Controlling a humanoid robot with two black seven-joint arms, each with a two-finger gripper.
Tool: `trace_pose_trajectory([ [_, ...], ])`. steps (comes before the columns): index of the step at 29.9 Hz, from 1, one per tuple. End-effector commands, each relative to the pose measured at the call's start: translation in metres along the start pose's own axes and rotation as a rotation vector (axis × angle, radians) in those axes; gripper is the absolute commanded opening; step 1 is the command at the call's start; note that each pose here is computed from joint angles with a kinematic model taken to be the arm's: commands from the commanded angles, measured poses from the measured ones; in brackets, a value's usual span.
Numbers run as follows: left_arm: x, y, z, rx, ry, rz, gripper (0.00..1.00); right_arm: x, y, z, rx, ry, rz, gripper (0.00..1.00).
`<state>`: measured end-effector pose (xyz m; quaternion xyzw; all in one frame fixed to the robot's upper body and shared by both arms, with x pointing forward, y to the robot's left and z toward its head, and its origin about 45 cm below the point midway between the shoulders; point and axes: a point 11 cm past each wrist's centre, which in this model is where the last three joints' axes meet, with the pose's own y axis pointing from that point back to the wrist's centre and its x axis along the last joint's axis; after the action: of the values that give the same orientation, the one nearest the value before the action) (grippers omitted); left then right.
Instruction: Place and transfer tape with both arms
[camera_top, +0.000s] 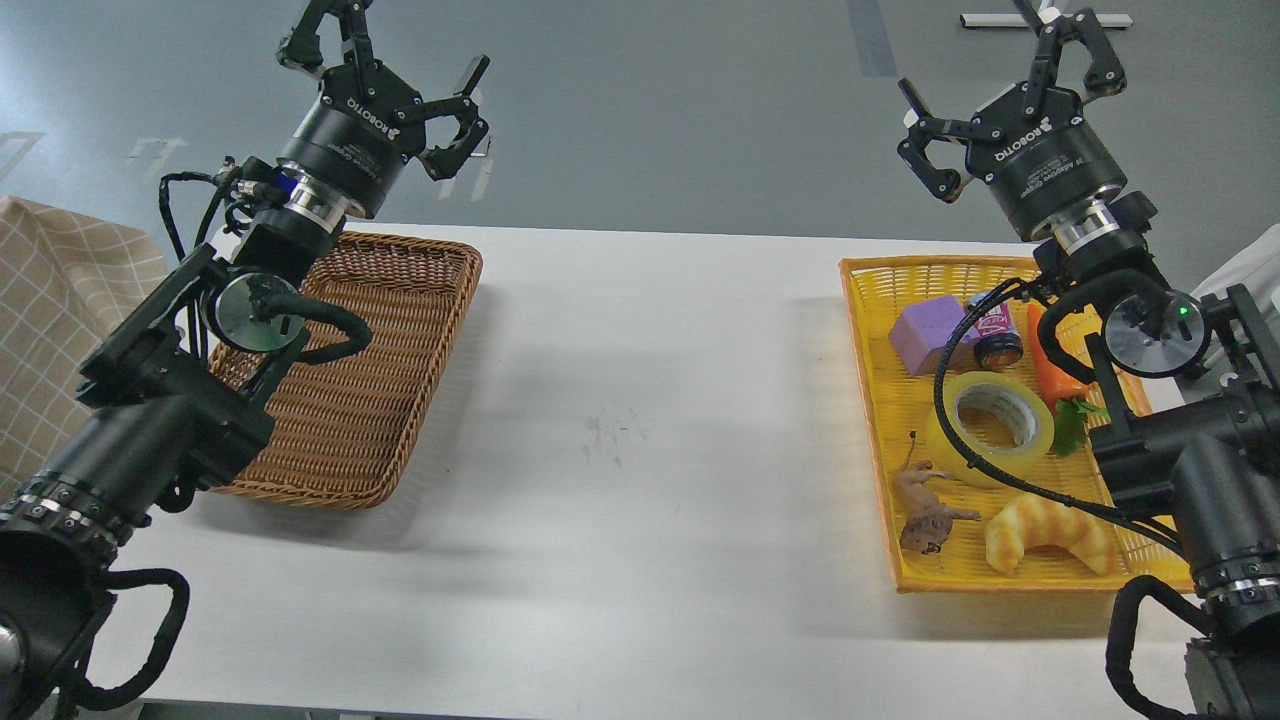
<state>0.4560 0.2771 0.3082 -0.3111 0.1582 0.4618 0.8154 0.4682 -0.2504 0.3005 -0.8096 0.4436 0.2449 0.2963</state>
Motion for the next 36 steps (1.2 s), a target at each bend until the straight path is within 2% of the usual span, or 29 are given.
trace_pose_trajectory([
  [1,0.002,0.002,0.001,-0.008,-0.001,0.006,0.98,-0.003,-0.002,-0.001,0.002,0.003,-0.008,1.00],
  [18,0.014,0.017,-0.014,0.011,0.023,0.049,0.98,-0.001,0.000,0.000,0.005,0.000,-0.004,1.00],
  [36,0.008,0.010,-0.013,-0.012,0.045,0.036,0.98,-0.010,-0.008,-0.009,0.016,0.015,-0.028,1.00],
])
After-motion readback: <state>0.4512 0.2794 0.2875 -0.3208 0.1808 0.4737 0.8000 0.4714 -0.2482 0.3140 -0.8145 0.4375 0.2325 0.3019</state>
